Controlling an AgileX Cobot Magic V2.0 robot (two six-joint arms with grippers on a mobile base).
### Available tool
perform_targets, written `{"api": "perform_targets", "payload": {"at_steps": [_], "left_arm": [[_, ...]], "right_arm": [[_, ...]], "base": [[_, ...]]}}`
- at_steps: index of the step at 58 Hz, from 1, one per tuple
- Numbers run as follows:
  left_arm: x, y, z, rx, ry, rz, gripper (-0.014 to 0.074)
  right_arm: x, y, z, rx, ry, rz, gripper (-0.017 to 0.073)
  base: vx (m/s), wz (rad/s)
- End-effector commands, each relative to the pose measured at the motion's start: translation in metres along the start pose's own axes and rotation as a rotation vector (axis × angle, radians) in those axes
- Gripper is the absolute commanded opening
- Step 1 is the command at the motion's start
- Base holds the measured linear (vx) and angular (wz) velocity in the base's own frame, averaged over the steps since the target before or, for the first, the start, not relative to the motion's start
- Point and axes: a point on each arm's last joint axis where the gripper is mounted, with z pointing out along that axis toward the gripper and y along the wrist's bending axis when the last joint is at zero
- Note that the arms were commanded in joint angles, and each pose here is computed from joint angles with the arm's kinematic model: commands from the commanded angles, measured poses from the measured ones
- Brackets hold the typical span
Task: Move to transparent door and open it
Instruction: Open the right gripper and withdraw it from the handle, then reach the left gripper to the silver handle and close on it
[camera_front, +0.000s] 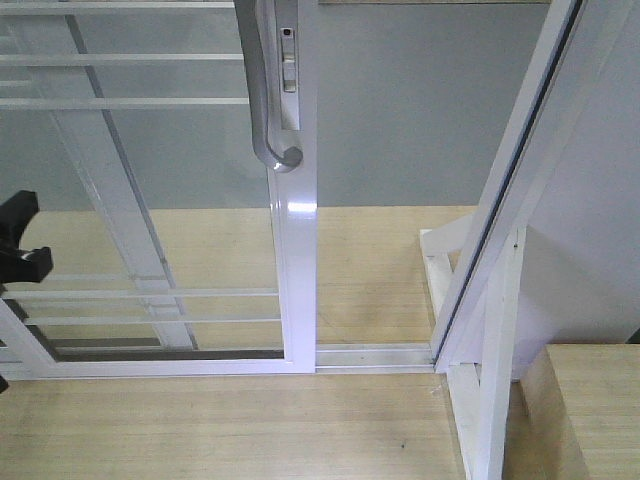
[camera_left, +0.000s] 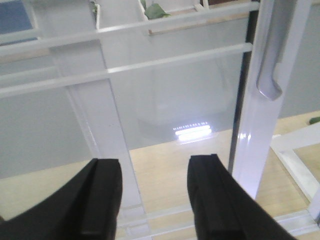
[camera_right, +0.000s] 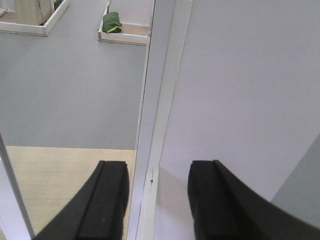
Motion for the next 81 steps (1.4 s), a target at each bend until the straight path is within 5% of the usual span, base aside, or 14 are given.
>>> {"api": "perform_targets", "payload": {"at_steps": [1, 11, 24, 45, 56, 81], "left_arm": [[-0.021, -0.007, 0.006, 0.025, -0.148, 0.008, 0.0441], [-0.033, -0.033, 0.028, 0.115, -0.290, 0.016, 0.0441], [-0.057, -0.063, 0.079, 0.194, -0.281, 0.026, 0.0474], [-0.087, -0.088, 0.169, 0.193, -0.355, 0.006, 0.0498], [-0.097, -0.102, 0.197, 0.217, -0.374, -0.043, 0.0498], [-0.121, -0.116, 0.245, 0.216, -0.447, -0.060, 0.0496]], "right_arm": [[-0.010, -0.001, -0.005, 0.001, -0.073, -0.009, 0.0363], [-0.011, 0.001, 0.003, -0.008, -0.060, -0.014, 0.0363], [-0.009, 0.005, 0.019, -0.027, -0.005, -0.004, 0.0363], [-0.006, 0.007, 0.031, -0.031, 0.047, -0.011, 0.0363], [-0.006, 0.007, 0.031, -0.032, 0.047, -0.009, 0.0363], [-0.006, 0.007, 0.031, -0.032, 0.047, -0.009, 0.0363]], "base": [[0.00, 0.00], [0.00, 0.00], [0.00, 0.00], [0.00, 0.00], [0.00, 0.00], [0.00, 0.00]]}}
